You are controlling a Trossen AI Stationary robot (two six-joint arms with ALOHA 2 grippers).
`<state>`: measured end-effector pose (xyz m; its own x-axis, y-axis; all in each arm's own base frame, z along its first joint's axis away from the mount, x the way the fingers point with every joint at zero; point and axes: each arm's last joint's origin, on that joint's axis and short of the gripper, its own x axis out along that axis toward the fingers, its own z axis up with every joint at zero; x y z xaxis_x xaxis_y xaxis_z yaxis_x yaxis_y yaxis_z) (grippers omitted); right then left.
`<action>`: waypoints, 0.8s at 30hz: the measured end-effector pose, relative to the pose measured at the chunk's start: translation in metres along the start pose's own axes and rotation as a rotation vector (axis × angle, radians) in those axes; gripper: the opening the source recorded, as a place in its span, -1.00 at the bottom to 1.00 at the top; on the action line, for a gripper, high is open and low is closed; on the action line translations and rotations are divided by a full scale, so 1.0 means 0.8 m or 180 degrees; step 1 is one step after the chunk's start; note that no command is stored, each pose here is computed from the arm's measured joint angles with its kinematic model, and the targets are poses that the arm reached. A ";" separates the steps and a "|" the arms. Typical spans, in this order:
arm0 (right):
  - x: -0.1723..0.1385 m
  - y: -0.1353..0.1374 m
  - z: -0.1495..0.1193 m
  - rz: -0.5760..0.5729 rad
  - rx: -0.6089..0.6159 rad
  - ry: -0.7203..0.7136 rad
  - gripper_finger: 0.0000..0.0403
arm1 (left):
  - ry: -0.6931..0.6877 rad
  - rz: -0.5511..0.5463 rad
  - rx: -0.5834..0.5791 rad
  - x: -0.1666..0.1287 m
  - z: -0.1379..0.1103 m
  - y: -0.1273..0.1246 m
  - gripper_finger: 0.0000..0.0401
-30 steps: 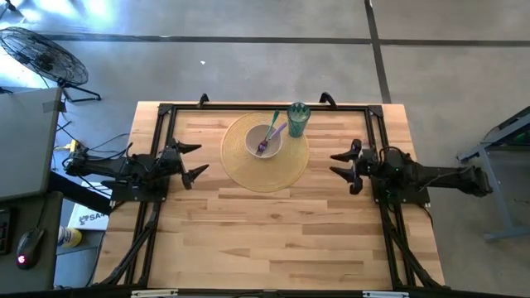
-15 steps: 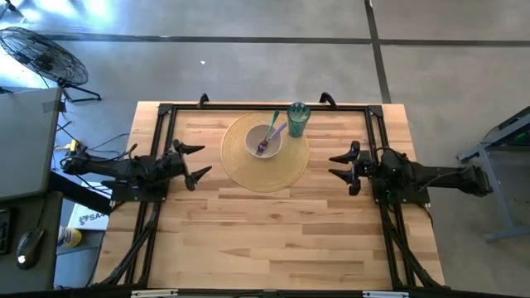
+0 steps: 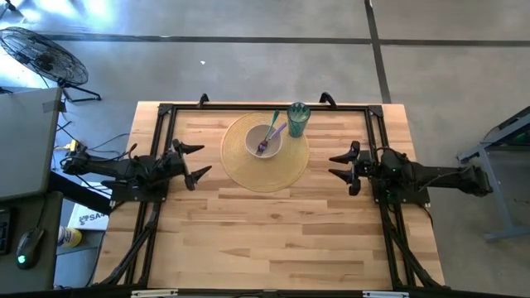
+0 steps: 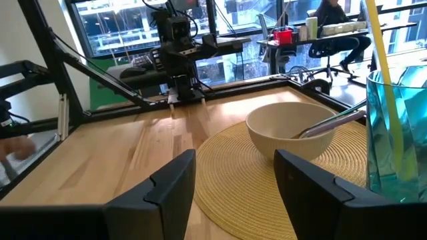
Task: Pick & Place Utensil
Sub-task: Return to Home Position
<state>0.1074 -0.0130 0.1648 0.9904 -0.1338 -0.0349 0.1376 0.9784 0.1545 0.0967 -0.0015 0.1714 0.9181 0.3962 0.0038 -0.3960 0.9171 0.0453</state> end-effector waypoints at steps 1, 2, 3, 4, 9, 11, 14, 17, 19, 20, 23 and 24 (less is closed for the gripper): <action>0.000 0.000 0.000 0.0000 0.0000 0.0000 -0.02 | -0.0003 0.0000 -0.0002 0.000 0.000 0.000 0.88; 0.000 0.000 0.000 0.0000 0.0000 0.0000 -0.02 | -0.0005 0.0001 -0.0005 0.000 0.000 0.000 0.88; 0.000 0.000 0.000 0.0000 0.0000 0.0000 -0.02 | -0.0014 0.0002 -0.0011 0.000 0.001 0.000 0.88; 0.000 0.000 0.000 0.0000 0.0000 0.0000 -0.02 | -0.0017 0.0002 -0.0012 0.000 0.001 0.000 0.88; 0.000 0.000 0.000 0.0000 0.0000 0.0000 -0.02 | -0.0027 0.0001 -0.0020 0.000 0.002 0.000 0.88; 0.000 0.000 0.000 0.0000 0.0000 -0.0001 -0.02 | -0.0028 0.0001 -0.0021 0.000 0.002 0.000 0.88; 0.000 0.000 0.000 0.0000 0.0000 -0.0001 -0.02 | -0.0030 0.0001 -0.0025 0.000 0.002 0.000 0.88; 0.000 0.000 0.000 0.0000 0.0000 -0.0001 -0.02 | -0.0032 0.0001 -0.0027 0.000 0.003 0.000 0.88; 0.000 0.000 0.000 0.0000 0.0000 -0.0001 -0.02 | -0.0034 0.0002 -0.0029 0.000 0.003 0.000 0.88; 0.000 0.000 0.000 0.0000 0.0000 -0.0001 -0.02 | -0.0034 0.0002 -0.0030 0.000 0.003 0.000 0.88; 0.000 0.000 0.000 0.0000 0.0000 -0.0001 -0.02 | -0.0036 0.0002 -0.0030 0.000 0.003 0.000 0.88; 0.000 0.000 0.000 0.0000 0.0000 -0.0001 -0.02 | -0.0037 0.0002 -0.0031 0.000 0.003 0.000 0.88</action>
<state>0.1074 -0.0130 0.1648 0.9904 -0.1338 -0.0345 0.1376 0.9784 0.1545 0.0964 -0.0015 0.1739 0.9180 0.3963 0.0154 -0.3966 0.9173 0.0356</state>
